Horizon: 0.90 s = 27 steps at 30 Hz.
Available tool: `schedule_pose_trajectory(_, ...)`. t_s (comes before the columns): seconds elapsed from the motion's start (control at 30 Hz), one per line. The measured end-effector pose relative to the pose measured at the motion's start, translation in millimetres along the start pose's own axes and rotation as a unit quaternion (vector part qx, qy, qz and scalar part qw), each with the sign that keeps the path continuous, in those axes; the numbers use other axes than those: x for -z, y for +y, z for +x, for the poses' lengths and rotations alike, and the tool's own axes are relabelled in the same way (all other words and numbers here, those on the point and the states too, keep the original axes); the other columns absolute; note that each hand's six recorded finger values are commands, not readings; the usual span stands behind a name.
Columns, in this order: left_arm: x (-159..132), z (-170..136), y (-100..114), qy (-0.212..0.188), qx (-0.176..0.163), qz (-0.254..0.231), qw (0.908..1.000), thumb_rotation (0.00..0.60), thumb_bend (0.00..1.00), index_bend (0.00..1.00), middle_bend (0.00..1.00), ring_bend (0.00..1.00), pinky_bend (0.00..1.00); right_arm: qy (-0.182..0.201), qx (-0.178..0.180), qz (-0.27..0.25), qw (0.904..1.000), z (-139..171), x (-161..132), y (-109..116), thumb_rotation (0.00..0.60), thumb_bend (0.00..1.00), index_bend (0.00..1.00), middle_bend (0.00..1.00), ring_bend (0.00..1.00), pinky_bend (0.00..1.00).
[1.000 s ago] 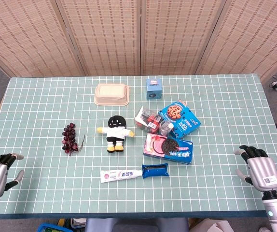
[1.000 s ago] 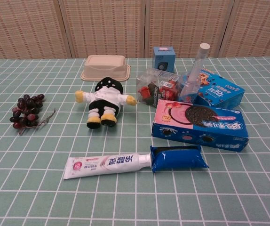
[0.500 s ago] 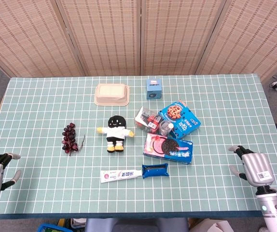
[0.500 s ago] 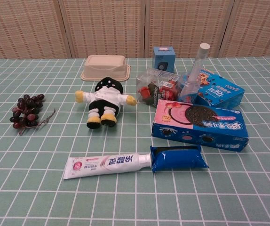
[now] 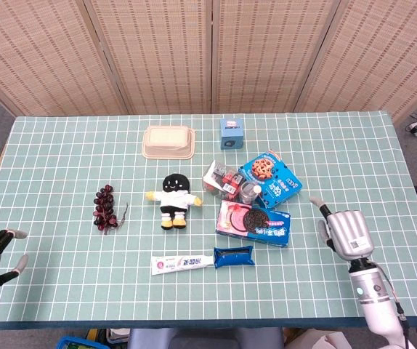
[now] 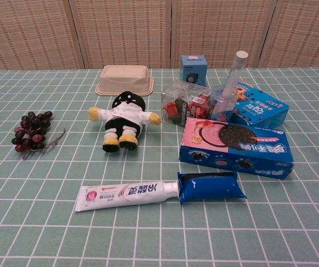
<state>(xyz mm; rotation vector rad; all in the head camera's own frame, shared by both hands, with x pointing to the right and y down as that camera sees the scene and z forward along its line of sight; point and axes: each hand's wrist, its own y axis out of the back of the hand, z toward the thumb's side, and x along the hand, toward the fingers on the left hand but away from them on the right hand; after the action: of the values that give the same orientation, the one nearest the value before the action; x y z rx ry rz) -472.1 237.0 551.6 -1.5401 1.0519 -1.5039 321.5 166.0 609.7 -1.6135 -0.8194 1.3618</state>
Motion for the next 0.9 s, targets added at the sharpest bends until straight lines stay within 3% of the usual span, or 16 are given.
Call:
schedule_pose_trajectory(0.27, 2, 1, 3, 0.003, -0.001, -0.005, 1.0000, 0.600, 0.32, 0.47, 0.39, 0.36, 0.53, 0.017, -0.022, -0.012, 0.9995, -29, -44, -20, 0.600, 0.99, 0.10, 1.00, 1.00, 1.00)
schedule_pose_trajectory(0.53, 1, 2, 3, 0.000, 0.000, -0.005, 1.0000, 0.600, 0.32, 0.47, 0.39, 0.36, 0.53, 0.042, -0.032, -0.009, 0.9986, -36, -71, -31, 0.600, 1.00, 0.10, 1.00, 1.00, 1.00)
schedule_pose_trajectory(0.9, 1, 2, 4, 0.001, -0.003, -0.007, 1.0000, 0.600, 0.32, 0.47, 0.39, 0.36, 0.53, 0.050, -0.033, -0.014, 0.9981, -38, -83, -36, 0.600, 1.00, 0.10, 1.00, 1.00, 1.00)
